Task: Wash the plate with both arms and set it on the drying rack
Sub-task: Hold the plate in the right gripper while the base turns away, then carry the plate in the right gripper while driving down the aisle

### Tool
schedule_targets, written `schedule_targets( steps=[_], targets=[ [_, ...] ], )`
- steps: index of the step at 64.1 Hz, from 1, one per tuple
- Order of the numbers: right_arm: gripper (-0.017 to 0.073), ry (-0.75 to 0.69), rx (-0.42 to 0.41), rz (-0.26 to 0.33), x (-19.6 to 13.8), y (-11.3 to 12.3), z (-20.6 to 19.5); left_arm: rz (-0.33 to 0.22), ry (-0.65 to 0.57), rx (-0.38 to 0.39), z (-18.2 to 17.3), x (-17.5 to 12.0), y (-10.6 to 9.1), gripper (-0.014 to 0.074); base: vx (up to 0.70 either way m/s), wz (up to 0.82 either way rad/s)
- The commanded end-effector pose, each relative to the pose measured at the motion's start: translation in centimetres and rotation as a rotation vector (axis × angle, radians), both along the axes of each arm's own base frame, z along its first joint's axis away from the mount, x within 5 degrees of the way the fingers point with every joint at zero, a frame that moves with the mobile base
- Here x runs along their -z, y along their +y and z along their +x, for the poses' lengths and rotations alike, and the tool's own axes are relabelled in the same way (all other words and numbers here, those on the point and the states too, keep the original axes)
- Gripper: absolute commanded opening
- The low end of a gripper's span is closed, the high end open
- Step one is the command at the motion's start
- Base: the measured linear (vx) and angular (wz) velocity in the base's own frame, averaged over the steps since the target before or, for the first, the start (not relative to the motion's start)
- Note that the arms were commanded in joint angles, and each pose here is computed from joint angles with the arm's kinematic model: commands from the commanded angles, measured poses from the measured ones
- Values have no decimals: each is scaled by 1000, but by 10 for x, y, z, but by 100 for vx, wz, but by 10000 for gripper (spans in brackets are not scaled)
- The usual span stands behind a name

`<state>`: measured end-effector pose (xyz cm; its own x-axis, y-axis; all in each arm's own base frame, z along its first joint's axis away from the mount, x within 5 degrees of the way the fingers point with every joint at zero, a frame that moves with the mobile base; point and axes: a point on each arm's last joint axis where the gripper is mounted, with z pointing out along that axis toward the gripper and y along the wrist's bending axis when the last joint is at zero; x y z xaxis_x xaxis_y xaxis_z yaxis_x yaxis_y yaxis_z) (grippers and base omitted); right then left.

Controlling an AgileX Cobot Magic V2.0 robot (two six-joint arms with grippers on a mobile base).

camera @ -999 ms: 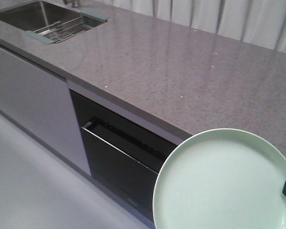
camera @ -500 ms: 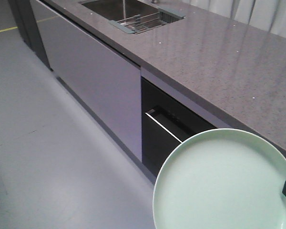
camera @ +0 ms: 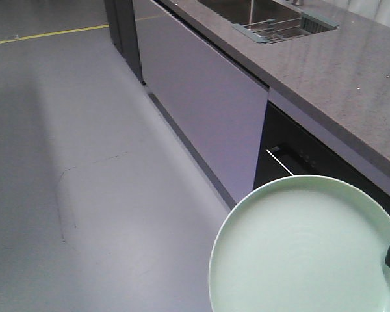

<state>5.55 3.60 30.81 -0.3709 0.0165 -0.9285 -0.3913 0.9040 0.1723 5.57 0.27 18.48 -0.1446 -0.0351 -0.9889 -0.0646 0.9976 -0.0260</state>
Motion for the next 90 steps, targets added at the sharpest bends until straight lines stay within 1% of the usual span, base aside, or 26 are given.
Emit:
schedule_targets(
  steps=[1,43,67,90],
  targets=[
    [-1,-74,29,39,-14,-1,2,-4,-110,-6,-1,-16,0,-6,-9,40],
    [-1,-74,29,39,-14,-1,2,-4,-110,0,-1,-16,0,-6,-4,35],
    [-1,-74,29,39,-14,-1,2,-4,-110,0,-1,-16,0,-6,4,44],
    [-1,-74,29,39,-14,-1,2,-4,-110,0,-1,-16,0,-6,8,31]
  ],
)
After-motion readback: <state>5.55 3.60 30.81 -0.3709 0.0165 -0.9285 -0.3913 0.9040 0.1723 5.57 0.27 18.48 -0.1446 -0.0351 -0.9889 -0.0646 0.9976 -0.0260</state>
